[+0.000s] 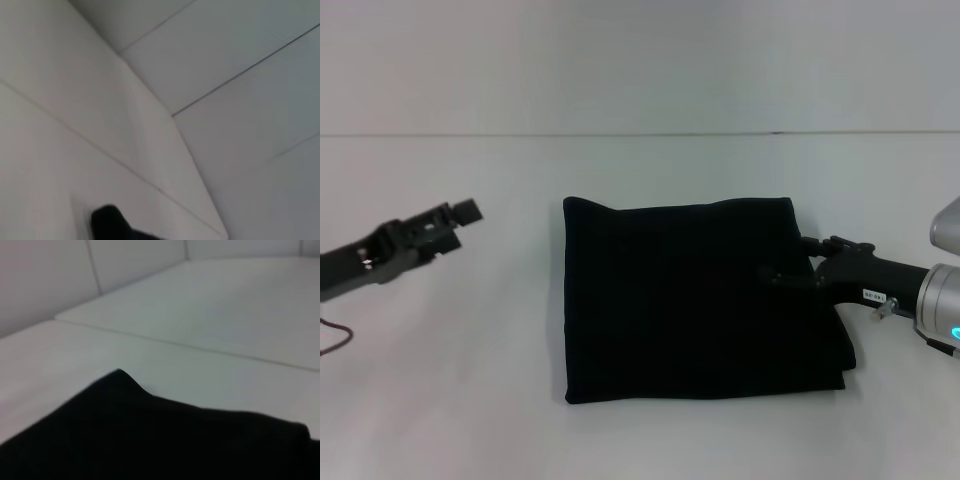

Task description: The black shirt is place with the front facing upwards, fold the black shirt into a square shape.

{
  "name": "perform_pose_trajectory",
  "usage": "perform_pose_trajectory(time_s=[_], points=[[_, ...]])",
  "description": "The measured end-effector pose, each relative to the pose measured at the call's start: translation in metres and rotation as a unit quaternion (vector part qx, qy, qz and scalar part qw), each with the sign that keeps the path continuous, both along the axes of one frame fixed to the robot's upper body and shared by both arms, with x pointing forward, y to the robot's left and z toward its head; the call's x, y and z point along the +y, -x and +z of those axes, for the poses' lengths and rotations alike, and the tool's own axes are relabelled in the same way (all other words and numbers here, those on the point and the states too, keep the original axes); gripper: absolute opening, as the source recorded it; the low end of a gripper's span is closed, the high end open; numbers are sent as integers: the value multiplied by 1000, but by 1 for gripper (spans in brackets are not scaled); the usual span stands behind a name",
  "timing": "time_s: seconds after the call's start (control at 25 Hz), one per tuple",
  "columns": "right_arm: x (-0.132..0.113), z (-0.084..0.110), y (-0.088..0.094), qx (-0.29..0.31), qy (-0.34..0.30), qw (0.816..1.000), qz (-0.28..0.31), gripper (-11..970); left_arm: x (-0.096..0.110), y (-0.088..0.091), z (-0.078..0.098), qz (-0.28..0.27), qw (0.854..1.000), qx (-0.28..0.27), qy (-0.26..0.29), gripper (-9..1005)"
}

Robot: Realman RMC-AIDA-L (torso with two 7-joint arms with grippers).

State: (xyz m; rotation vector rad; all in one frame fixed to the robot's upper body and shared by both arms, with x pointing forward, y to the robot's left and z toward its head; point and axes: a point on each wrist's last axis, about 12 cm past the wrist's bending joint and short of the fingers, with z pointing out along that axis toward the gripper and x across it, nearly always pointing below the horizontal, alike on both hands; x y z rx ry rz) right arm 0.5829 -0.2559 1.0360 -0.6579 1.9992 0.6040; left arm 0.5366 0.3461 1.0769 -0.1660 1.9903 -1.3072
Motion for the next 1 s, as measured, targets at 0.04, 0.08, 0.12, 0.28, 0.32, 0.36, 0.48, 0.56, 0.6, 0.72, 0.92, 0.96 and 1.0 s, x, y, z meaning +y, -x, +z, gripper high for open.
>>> perform_pose_trajectory(time_s=[0.04,0.08,0.12,0.28,0.32,0.36,0.48,0.56,0.6,0.72,0.92,0.96,1.0], points=[[0,-1,0,0,1,1000,-1,917,-3,-2,0,-5,1000,8,0,885],[-1,-1,0,1,2,1000,-3,915,-5,-4,0,-12,1000,17,-2,885],[-1,-1,0,1,3,1000,-5,912,-7,-5,0,-15,1000,21,-3,884],[-4,-2,-1,1,10,1000,-14,909,-15,-12,2,-31,999,36,-3,883],[-5,-2,-1,0,10,1000,-15,909,-16,-13,3,-32,999,39,-1,882],[-6,-2,-1,-1,10,1000,-17,909,-17,-14,3,-33,998,45,1,882],[-12,0,-2,-6,10,1000,-29,909,-20,-19,1,-31,996,81,-3,880],[-17,3,-3,-14,9,999,-35,909,-22,-24,-1,-24,993,119,-12,880],[-20,5,-2,-19,9,999,-36,909,-23,-28,-3,-19,990,141,-21,879],[-29,8,8,-44,13,999,-19,910,-30,-38,-3,-19,983,178,-40,878],[-40,5,34,-96,8,995,24,910,-50,-54,-1,-32,978,197,-60,876],[-42,4,40,-105,9,994,31,910,-56,-57,-2,-34,977,201,-65,875],[-43,2,45,-110,9,993,36,910,-60,-59,-2,-36,976,204,-69,875]])
